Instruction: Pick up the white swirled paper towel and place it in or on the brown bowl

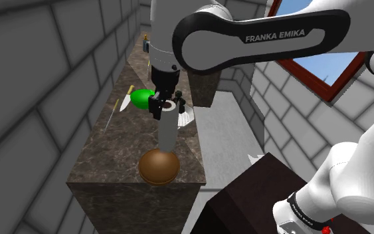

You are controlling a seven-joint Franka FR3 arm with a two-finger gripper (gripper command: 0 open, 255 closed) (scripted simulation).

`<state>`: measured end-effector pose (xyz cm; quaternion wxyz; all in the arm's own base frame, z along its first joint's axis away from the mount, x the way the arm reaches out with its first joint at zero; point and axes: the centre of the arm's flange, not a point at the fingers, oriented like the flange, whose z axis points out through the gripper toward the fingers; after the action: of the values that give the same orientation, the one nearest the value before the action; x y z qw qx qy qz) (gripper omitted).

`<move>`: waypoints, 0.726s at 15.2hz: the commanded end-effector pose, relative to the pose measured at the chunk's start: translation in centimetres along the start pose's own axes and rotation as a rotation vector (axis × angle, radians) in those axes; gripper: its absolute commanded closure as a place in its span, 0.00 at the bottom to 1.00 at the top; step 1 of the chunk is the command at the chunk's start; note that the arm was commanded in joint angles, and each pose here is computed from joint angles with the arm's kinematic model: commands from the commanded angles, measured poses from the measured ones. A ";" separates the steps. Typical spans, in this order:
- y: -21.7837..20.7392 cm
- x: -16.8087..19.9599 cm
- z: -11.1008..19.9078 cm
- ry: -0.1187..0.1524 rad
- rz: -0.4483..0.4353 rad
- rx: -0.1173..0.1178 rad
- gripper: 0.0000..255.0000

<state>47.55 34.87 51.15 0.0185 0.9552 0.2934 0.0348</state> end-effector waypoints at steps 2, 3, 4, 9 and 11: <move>-0.1 0.0 1.7 0.001 0.000 0.000 1.00; -0.1 -0.1 2.2 0.001 0.000 0.000 1.00; -0.1 -0.1 2.7 0.001 0.000 0.000 1.00; -0.3 -0.2 5.3 0.001 0.000 0.000 1.00; -0.3 -0.3 6.4 0.001 0.000 0.000 1.00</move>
<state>47.62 34.90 45.27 0.0185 0.9552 0.2934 0.0348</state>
